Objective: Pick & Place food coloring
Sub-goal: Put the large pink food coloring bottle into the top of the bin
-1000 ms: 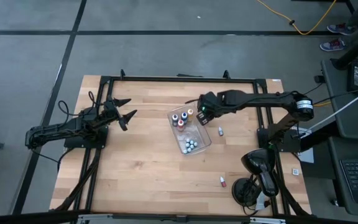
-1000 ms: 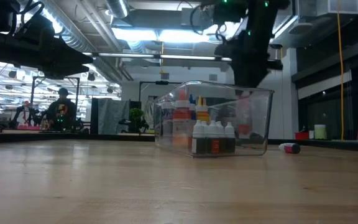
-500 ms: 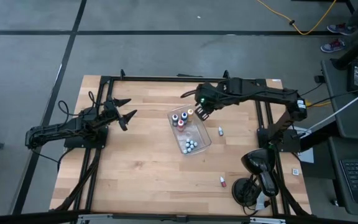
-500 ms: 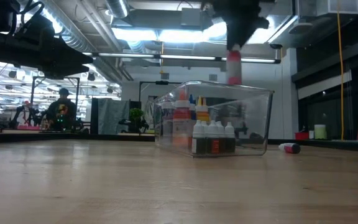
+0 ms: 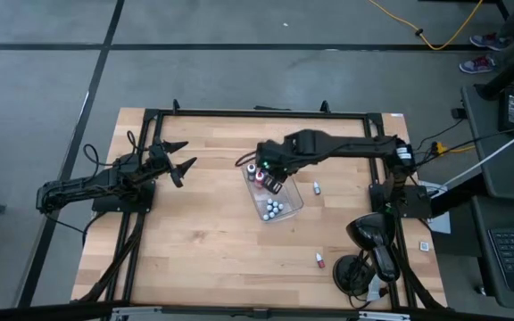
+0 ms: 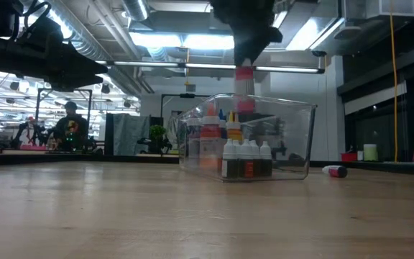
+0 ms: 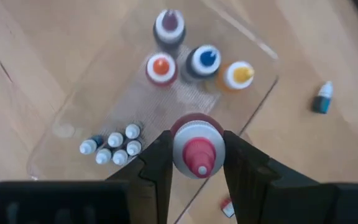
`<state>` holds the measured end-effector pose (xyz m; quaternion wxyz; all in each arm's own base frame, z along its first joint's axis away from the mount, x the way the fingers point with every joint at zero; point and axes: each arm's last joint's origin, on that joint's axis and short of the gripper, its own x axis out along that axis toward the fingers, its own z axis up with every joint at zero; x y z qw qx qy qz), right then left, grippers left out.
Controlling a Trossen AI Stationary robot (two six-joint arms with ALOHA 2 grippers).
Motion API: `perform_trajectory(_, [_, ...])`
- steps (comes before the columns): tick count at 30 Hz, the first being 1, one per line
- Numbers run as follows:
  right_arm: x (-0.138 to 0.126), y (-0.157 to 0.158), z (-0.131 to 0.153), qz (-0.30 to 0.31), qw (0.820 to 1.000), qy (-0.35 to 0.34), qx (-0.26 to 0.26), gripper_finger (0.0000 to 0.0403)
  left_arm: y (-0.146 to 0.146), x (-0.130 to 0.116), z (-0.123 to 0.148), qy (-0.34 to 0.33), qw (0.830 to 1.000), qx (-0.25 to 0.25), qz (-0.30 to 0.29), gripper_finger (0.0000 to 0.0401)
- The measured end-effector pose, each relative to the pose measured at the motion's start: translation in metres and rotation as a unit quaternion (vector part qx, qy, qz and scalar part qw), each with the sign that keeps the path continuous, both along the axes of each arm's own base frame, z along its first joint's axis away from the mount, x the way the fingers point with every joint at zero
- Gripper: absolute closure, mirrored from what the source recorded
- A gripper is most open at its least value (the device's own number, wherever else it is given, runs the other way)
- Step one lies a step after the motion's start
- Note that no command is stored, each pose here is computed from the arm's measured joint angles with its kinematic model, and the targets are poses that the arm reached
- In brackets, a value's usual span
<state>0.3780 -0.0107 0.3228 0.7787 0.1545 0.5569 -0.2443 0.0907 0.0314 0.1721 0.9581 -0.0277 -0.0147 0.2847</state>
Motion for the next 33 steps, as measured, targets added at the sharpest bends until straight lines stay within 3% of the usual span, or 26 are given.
perform_trajectory(13, [0.007,0.004,-0.061,0.004,1.000,0.004,0.004,0.0284,0.000,0.000,0.000,0.000,1.000,0.000,0.000,0.0081])
perform_trajectory(33, [0.010,-0.023,-0.101,-0.018,0.999,-0.032,-0.006,0.0284,0.000,0.000,0.000,0.000,1.000,0.000,0.000,0.0081])
